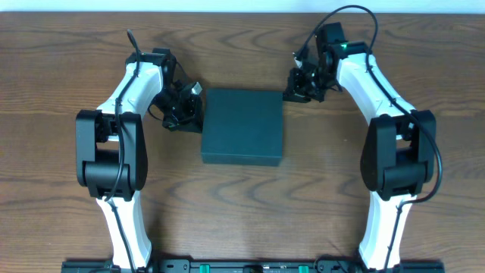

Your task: Pack container

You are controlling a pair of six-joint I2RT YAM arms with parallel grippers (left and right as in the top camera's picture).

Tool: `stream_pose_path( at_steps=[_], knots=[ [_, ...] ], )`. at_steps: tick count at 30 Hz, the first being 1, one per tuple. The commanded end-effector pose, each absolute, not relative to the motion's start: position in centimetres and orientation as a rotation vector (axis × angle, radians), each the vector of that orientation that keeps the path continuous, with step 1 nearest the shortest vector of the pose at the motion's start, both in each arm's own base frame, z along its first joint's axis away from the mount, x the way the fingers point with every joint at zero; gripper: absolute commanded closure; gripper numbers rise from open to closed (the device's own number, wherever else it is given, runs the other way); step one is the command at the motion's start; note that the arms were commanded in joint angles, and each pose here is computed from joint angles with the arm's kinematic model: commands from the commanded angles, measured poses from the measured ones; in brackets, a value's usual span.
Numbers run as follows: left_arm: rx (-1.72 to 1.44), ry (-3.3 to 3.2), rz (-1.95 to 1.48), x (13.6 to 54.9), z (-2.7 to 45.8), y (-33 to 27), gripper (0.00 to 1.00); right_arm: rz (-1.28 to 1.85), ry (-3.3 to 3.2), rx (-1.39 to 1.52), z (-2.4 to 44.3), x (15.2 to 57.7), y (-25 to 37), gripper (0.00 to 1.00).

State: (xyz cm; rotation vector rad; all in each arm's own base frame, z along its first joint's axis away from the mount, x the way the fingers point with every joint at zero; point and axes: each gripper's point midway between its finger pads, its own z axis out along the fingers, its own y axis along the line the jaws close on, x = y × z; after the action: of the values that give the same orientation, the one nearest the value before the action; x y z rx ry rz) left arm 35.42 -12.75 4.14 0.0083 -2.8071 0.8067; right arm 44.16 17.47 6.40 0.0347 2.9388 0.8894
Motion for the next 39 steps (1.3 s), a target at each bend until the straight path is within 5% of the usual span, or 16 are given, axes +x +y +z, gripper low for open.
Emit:
stream_pose_path(
  at_steps=[1,17,26,36,37,38,39],
  knots=[
    [0.010,-2.799,0.844,35.3,4.9,-13.4,0.94,0.929,2.888,-0.055,8.1,44.1,19.1,0.99],
    [0.071,-2.920,0.767,36.5,7.1,-10.4,0.94,0.730,2.843,0.012,9.1,46.3,15.5,0.99],
    [-0.013,-3.283,0.696,34.0,20.1,-7.9,0.94,0.629,2.663,-0.075,18.4,46.2,13.6,0.99],
    [-0.134,-3.543,0.775,23.4,31.1,-7.6,0.94,0.643,2.522,-0.155,30.6,36.7,13.6,0.99],
    [-0.143,-3.564,0.782,22.1,31.7,-7.5,0.94,0.645,2.514,-0.164,31.5,35.5,13.6,0.97],
    [-0.153,-3.586,0.789,21.0,32.3,-7.5,0.91,0.646,2.503,-0.168,32.4,34.2,13.4,0.83],
    [-0.163,-3.614,0.801,19.8,33.0,-7.5,0.72,0.646,2.498,-0.170,33.1,33.1,13.2,0.62]
  ],
)
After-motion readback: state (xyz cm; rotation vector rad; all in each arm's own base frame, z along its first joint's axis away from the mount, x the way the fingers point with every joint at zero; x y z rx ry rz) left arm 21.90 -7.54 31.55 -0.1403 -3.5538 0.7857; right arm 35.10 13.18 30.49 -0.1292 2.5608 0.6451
